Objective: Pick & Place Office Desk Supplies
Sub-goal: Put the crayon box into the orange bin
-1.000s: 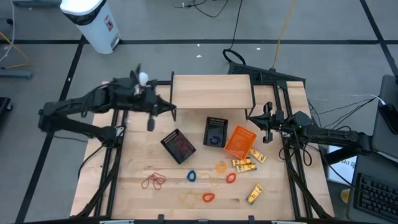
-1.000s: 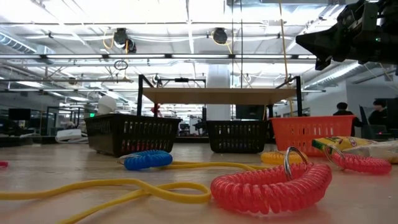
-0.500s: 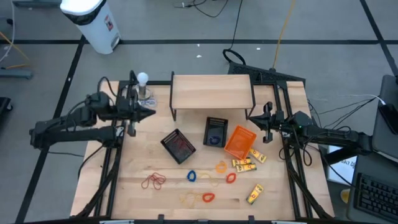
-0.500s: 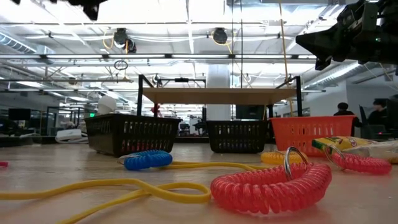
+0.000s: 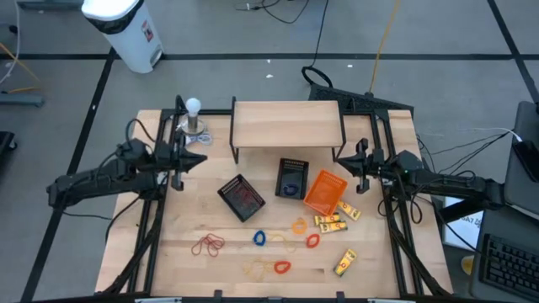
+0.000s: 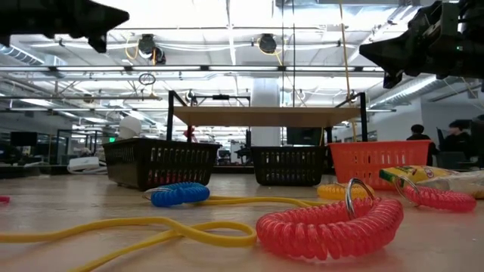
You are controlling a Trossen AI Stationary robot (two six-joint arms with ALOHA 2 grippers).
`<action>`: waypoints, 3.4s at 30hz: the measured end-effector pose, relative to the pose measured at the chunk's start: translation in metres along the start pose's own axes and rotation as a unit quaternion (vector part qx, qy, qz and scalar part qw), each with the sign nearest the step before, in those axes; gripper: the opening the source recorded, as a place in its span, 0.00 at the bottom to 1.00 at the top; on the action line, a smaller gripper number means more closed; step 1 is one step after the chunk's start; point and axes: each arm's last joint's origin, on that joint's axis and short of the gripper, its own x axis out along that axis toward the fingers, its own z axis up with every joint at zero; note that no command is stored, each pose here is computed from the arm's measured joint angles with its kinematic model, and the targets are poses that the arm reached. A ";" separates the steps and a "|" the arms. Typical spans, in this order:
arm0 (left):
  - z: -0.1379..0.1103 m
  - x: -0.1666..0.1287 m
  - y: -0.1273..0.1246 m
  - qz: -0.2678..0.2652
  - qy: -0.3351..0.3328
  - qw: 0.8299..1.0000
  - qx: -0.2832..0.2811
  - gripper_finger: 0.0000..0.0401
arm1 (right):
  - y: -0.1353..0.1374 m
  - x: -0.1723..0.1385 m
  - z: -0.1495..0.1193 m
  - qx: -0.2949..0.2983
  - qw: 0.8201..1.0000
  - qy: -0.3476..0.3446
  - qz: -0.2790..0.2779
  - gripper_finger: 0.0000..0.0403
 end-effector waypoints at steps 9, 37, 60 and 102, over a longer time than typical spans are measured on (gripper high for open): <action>-0.039 -0.001 -0.002 0.007 0.026 1.000 -0.006 0.00 | 0.000 0.000 -0.004 0.016 1.000 0.019 -0.002 0.01; -0.082 -0.001 -0.003 0.007 0.050 0.998 -0.046 0.01 | 0.015 0.017 0.092 0.090 0.983 0.161 0.010 0.01; -0.087 -0.001 -0.003 0.009 0.074 0.996 -0.057 0.02 | 0.040 0.020 0.056 0.212 0.728 0.639 -0.127 0.57; -0.089 -0.001 -0.003 0.010 0.085 0.994 -0.063 0.01 | 0.089 0.022 -0.076 0.130 0.626 0.746 -0.188 0.57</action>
